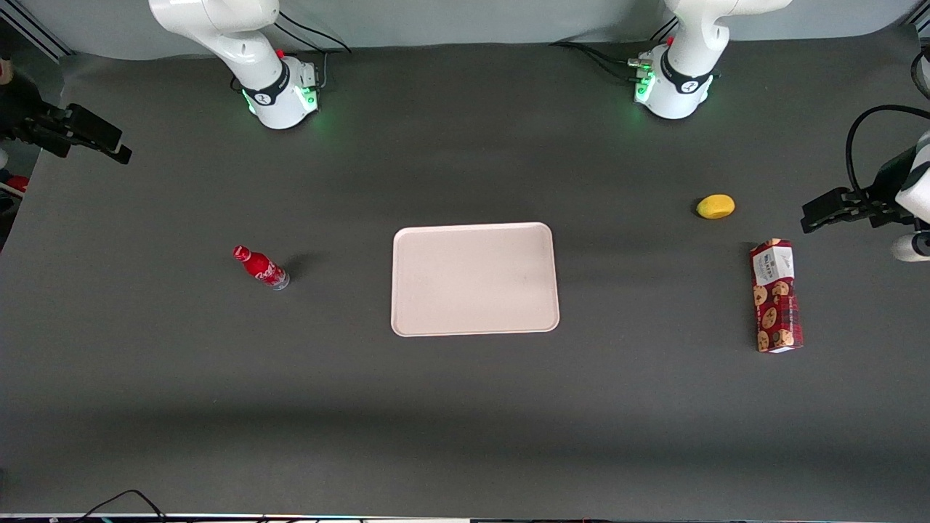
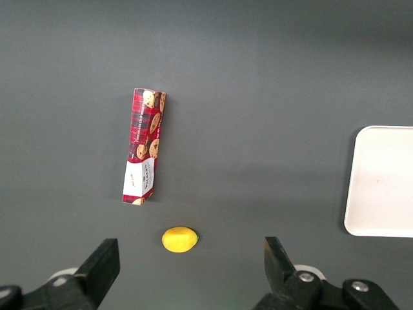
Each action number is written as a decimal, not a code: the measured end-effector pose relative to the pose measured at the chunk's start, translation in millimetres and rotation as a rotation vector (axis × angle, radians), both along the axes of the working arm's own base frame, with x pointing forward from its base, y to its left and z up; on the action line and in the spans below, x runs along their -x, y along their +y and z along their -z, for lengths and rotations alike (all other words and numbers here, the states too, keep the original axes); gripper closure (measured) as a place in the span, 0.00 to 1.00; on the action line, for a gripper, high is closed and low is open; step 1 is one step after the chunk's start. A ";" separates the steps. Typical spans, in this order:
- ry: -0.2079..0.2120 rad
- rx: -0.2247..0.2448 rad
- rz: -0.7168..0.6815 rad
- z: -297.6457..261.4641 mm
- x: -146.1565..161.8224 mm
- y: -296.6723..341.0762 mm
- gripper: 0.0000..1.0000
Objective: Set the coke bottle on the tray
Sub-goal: 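Lower the open right gripper onto the red Coca-Cola bottle and close it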
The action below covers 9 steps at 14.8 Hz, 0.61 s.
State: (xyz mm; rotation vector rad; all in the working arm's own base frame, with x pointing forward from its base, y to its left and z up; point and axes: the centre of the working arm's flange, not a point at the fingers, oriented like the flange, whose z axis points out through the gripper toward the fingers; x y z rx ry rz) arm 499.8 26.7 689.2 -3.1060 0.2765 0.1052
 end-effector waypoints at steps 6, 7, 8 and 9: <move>0.081 0.003 -0.010 45.8 -18.1 3.1 0.00; 0.091 0.004 -0.011 71.5 -27.8 4.6 0.00; 0.093 0.004 -0.011 102.7 -37.6 5.9 0.00; 0.090 0.004 -0.010 137.8 -45.6 7.1 0.00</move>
